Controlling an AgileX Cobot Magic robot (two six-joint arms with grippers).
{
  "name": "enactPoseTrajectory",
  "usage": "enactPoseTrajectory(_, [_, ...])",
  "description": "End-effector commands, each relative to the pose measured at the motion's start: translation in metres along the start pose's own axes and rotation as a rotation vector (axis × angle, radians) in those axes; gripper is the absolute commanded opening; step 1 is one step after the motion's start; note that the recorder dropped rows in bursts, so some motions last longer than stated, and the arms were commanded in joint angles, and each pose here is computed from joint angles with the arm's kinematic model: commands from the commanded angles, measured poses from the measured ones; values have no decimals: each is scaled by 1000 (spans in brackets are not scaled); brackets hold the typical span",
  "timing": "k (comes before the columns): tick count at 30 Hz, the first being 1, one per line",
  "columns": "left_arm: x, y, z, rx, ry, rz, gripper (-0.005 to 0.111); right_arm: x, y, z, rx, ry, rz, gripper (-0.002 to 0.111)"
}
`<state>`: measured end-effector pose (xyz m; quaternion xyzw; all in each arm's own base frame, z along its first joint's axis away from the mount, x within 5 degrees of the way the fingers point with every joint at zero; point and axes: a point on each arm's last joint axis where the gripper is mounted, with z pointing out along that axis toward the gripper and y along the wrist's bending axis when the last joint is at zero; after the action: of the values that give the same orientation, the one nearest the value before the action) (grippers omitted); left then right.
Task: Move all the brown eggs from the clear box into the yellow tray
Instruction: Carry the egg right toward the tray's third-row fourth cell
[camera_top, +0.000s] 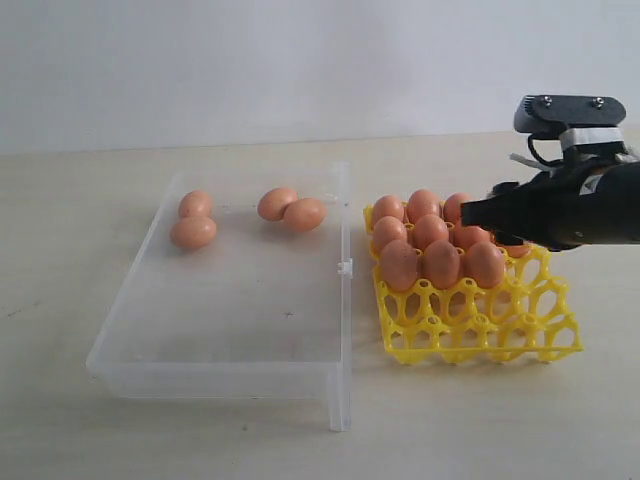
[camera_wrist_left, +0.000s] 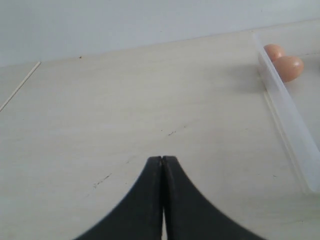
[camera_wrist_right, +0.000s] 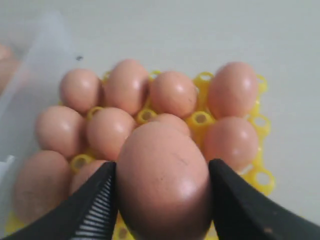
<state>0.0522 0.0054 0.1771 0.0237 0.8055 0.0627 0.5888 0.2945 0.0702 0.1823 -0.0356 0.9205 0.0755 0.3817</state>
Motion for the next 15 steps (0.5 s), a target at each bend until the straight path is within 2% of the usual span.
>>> enactPoseTrajectory(1, [-2,0,0,6,-13,-5,0,-8,-19,8,44,55,27,0])
enactPoseTrajectory(15, [-2,0,0,6,-13,-5,0,4,-24,39,60,140,13,0])
